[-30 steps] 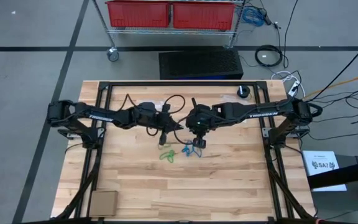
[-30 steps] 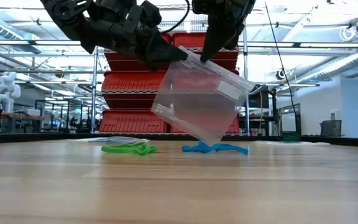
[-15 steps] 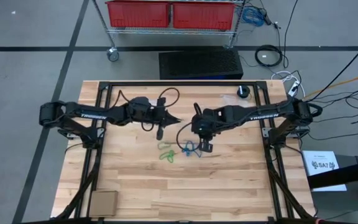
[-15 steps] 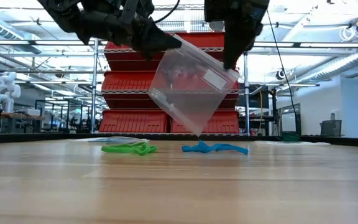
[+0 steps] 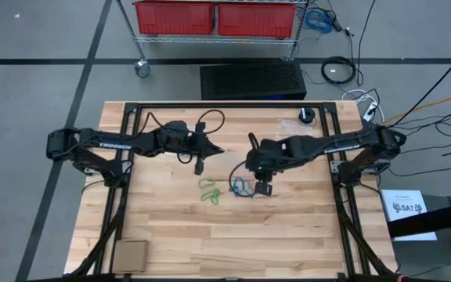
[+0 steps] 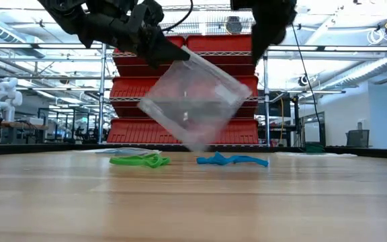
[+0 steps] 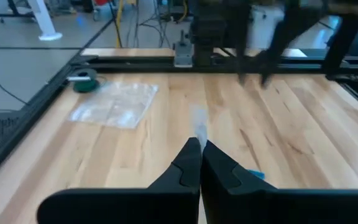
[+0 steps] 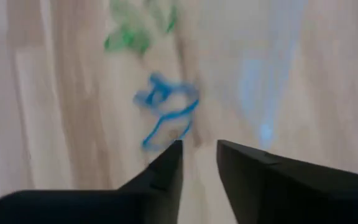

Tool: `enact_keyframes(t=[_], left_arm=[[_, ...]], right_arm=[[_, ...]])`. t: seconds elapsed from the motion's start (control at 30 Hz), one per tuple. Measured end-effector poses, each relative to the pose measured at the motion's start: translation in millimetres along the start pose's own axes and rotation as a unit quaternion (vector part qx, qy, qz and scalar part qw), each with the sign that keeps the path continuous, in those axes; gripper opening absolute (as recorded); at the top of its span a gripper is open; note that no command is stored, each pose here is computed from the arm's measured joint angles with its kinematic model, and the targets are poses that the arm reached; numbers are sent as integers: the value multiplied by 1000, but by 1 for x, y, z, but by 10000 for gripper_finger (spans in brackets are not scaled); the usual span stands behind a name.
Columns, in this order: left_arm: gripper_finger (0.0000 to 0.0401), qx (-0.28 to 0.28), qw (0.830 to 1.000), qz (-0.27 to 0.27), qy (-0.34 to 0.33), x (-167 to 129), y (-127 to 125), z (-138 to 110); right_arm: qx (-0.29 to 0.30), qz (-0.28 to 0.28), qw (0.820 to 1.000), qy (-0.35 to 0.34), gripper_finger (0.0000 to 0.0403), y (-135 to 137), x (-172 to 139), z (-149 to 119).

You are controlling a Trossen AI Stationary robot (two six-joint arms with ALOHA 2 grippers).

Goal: Sort rubber bands
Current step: Open the middle zip lock bag

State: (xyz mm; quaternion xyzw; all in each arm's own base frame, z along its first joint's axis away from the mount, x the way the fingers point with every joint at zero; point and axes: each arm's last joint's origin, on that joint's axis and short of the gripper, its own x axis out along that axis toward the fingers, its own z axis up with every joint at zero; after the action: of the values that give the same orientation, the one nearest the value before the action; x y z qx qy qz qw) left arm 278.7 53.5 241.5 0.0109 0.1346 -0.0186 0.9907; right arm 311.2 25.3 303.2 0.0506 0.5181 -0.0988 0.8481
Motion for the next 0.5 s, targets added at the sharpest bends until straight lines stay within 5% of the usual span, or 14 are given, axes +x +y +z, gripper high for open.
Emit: enact_keyframes(t=[0.13, 0.33, 0.5], left_arm=[[0, 3, 1000, -7, -2, 1, -4, 1], [0, 6, 1000, -15, -8, 2, -10, 2], [0, 7, 1000, -13, -8, 2, -10, 2]], right_arm=[[-9, -9, 996, -88, 114, -3, -8, 15], [-57, -30, 990, -128, 19, -4, -1, 27], [-54, -51, 989, -125, 4, -8, 8, 29]])
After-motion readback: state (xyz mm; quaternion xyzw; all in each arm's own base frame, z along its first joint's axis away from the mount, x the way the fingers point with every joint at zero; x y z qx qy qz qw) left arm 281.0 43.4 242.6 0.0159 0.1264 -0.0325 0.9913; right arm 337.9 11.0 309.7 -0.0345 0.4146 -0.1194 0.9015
